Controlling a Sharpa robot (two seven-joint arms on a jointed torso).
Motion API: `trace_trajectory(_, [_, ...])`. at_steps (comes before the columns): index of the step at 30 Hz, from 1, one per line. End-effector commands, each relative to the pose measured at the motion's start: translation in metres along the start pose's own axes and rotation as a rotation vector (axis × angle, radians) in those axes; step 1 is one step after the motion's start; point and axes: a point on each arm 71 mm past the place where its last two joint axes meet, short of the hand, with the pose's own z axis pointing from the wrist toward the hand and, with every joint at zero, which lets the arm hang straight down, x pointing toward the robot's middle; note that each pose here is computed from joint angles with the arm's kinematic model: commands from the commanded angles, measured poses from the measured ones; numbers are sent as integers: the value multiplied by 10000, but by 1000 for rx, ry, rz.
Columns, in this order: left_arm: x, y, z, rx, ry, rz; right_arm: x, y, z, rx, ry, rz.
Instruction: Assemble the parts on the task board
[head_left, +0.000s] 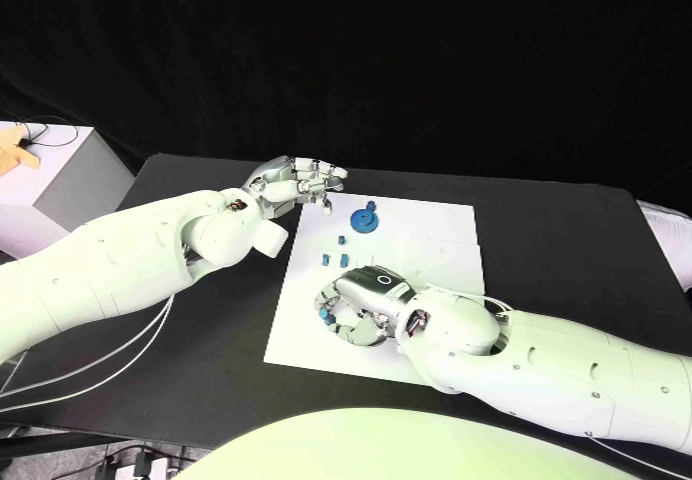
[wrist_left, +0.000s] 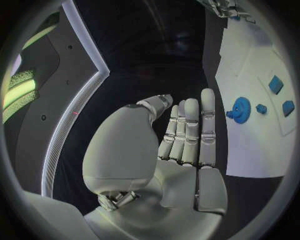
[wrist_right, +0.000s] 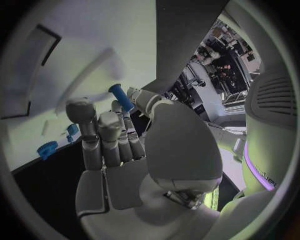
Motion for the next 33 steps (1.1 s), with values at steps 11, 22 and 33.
trace_trajectory(11, [21, -6, 0, 0, 22, -3, -24, -2, -29, -19, -48, 14])
trace_trajectory(22, [18, -4, 0, -1, 22, -3, -82, -50, -126, -8, -112, 28])
trace_trajectory(33, [-7, 2, -1, 0, 14, -2, -460, -312, -465, 43, -235, 309])
